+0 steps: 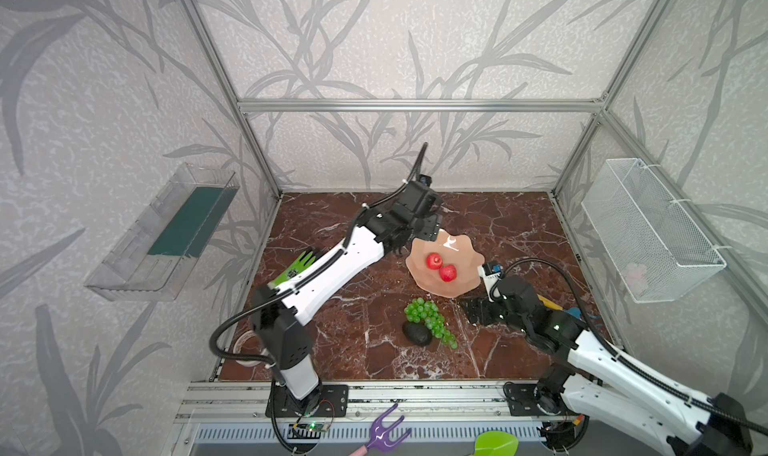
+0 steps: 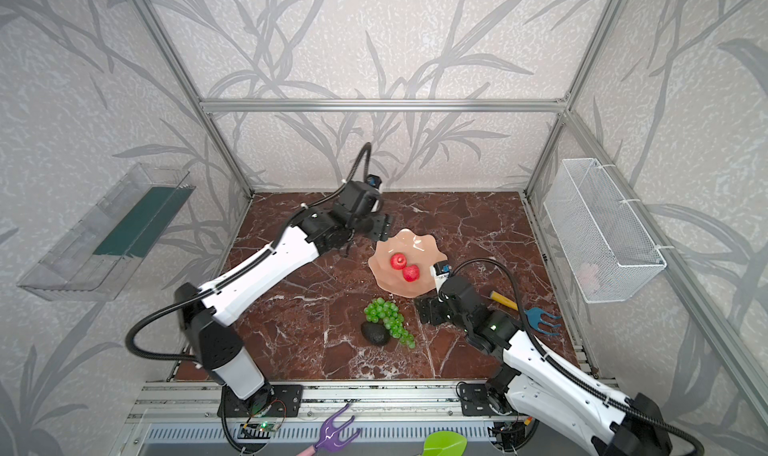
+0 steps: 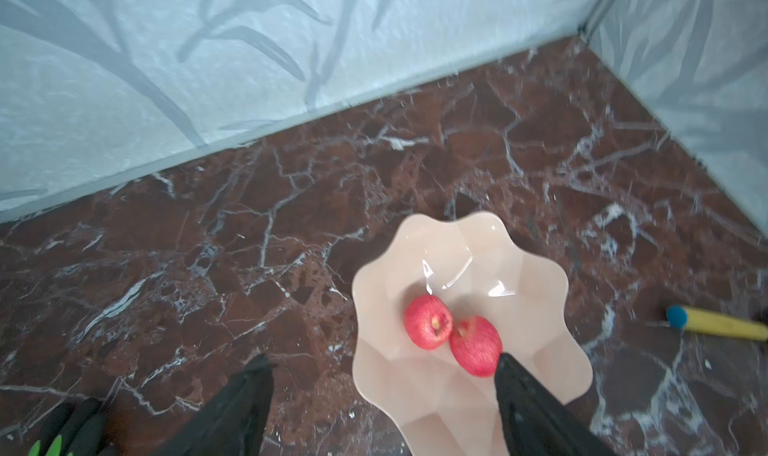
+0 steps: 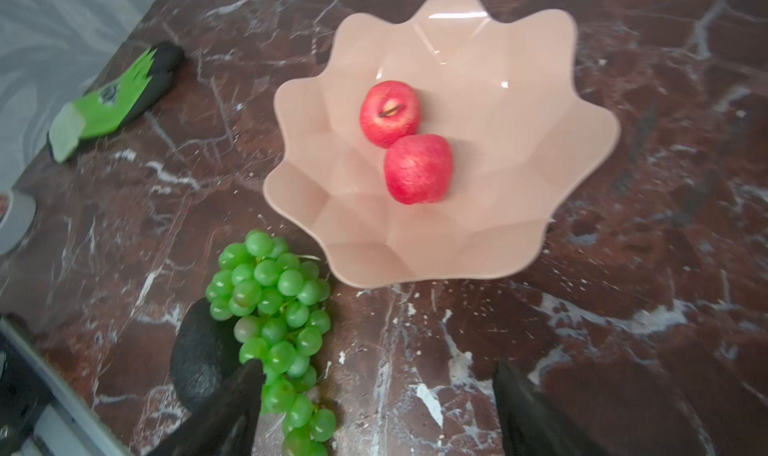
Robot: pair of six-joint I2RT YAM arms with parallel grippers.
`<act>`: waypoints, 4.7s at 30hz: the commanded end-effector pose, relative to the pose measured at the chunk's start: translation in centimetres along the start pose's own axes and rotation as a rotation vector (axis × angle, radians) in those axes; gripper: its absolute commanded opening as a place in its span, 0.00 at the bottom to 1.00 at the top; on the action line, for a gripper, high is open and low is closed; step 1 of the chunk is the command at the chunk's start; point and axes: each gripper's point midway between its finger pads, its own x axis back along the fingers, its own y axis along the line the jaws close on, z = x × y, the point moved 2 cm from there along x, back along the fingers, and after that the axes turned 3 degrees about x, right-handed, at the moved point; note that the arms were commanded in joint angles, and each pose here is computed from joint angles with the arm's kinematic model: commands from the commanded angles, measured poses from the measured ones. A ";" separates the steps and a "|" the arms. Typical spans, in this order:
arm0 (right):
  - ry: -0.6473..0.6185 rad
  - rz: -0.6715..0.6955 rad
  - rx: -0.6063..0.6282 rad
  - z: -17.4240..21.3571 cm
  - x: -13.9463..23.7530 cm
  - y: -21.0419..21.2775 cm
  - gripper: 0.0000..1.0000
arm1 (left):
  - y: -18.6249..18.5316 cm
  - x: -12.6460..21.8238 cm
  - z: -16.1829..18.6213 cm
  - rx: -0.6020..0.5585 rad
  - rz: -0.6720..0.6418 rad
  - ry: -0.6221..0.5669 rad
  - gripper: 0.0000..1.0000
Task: Place and organize the fake fruits in the fruit bowl
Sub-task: 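Retract the left arm while the right gripper reaches to the avocado, then close the right gripper around the dark avocado beside the grapes, then lift the avocado with the right gripper and carry it over the bowl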
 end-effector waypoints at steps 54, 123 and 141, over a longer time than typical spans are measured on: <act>0.347 -0.301 0.566 5.0 -7.5 14.7 0.49 | 16.1 10.0 9.5 0.388 -0.196 -0.345 0.99; 0.067 0.148 0.296 -11.2 -12.9 -5.8 0.40 | 17.4 11.8 10.8 0.396 -0.244 -0.345 0.99; 0.147 0.183 0.268 -8.9 -16.4 -8.6 0.48 | 17.6 12.0 10.7 0.386 -0.260 -0.351 0.99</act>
